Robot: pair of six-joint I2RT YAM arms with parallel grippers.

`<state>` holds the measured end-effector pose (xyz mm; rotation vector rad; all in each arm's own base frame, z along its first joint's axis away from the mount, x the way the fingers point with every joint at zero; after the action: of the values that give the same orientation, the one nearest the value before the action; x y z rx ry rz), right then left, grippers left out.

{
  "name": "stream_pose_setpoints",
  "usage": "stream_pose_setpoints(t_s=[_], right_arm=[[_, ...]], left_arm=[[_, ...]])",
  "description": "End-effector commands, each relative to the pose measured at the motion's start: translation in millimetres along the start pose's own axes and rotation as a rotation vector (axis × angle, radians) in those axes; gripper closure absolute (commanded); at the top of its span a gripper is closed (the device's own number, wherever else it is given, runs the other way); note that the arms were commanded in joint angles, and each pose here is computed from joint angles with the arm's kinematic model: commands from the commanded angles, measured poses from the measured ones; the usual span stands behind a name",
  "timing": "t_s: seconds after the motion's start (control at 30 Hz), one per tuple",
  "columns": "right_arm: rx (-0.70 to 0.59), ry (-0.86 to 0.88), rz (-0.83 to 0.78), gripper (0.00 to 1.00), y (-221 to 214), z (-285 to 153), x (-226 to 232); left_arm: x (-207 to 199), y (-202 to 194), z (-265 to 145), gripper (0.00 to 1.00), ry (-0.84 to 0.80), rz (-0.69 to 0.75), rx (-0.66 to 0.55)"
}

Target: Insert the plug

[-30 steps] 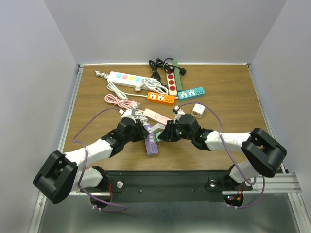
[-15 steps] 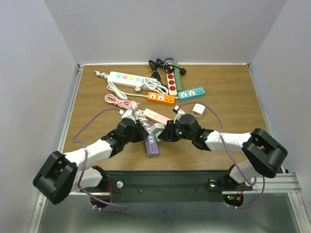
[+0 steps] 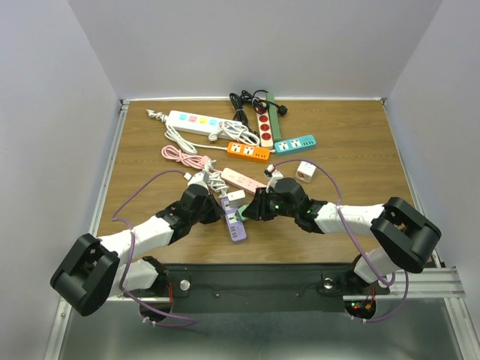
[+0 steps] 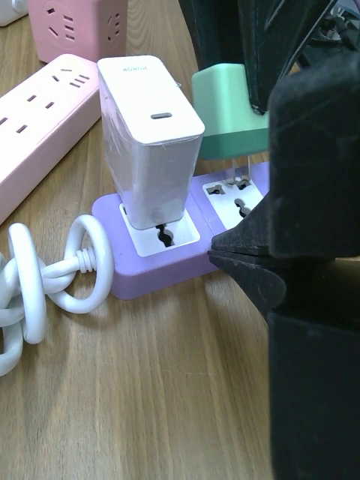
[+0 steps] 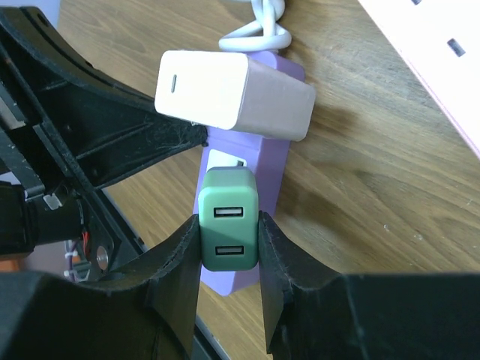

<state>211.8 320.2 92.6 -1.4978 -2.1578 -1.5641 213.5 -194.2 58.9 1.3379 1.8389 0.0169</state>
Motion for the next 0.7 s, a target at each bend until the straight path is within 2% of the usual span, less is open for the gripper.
stream_pose_setpoints(t_s=[0.0, 0.67], right_arm=[[-0.054, 0.014, -0.045, 0.99, 13.9, 5.0, 10.9], [-0.028, -0.172, -0.186, 1.0, 15.3, 10.2, 9.4]], left_arm=[[23.3, -22.9, -4.4, 0.96, 0.069, 0.022, 0.082], [23.6, -23.1, -3.1, 0.99, 0.066, 0.032, 0.082]])
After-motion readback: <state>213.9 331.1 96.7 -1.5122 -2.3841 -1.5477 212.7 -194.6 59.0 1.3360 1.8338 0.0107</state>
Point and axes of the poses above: each gripper's point midway between its finger pads, its own z axis out along the fingers, its own x axis along the line the jaws close on, y = z × x, the point moved 2 cm from there along -z, back along the fingers, and after that the axes turned 9 degrees about -z, right-handed, at the moved point
